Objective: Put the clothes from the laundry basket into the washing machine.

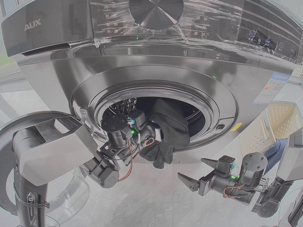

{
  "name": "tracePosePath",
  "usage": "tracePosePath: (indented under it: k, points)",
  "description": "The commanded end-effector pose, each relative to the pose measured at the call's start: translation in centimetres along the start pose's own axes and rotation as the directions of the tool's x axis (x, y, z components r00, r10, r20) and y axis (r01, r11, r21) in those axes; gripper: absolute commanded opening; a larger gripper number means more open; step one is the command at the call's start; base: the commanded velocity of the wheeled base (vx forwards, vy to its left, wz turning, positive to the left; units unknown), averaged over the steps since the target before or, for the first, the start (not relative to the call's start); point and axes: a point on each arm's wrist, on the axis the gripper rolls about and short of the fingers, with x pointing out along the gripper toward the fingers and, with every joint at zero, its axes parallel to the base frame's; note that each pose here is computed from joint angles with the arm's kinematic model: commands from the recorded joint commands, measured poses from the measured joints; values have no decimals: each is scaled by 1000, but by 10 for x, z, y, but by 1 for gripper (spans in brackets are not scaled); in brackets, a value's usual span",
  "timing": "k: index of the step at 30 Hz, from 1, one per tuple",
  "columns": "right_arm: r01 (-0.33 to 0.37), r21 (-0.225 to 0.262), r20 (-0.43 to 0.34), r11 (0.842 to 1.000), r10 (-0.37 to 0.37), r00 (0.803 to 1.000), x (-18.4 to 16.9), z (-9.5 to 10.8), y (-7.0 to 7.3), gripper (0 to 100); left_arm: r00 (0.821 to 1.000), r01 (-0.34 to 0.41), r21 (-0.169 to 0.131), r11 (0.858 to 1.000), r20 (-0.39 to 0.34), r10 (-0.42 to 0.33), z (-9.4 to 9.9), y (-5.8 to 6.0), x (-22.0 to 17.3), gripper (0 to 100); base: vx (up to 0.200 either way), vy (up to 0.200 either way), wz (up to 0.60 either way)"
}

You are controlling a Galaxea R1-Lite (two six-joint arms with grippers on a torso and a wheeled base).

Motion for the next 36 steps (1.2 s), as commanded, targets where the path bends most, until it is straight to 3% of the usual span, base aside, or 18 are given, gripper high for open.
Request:
tracePosePath:
  k: [1,12,18,20,26,27,34,36]
  points:
    - [-3,-1,-2,1000,3,1000,0,-1,1,100,1000,-8,-1,1000,-18,8,-16,3,14,0,0,0,0]
    - [-2,0,-9,1000,2,1000,1,-2,1,100,996,-91,-7,996,14,91,-12,14,70,0,0,0,0]
    - [-2,0,-8,1000,2,1000,1,-2,1,100,978,-194,-38,980,74,196,-1,30,97,0,0,0,0]
    - [-3,-1,-6,1000,3,1000,1,-2,1,100,967,-228,-54,972,103,233,9,43,103,0,0,0,0]
    - [-1,-1,-6,1000,1,1000,1,-2,0,100,965,-237,-78,968,95,244,11,46,103,0,0,0,0]
    - [-1,-1,-8,1000,1,1000,1,-2,0,100,966,-235,-79,969,95,242,12,45,103,100,0,0,0]
    - [-1,-1,-9,1000,1,1000,1,-2,0,100,971,-226,-112,968,54,234,14,38,94,100,0,0,0]
    - [-2,-2,-9,1000,2,1000,1,-2,1,100,973,-228,-105,968,-7,229,8,33,84,100,0,0,0]
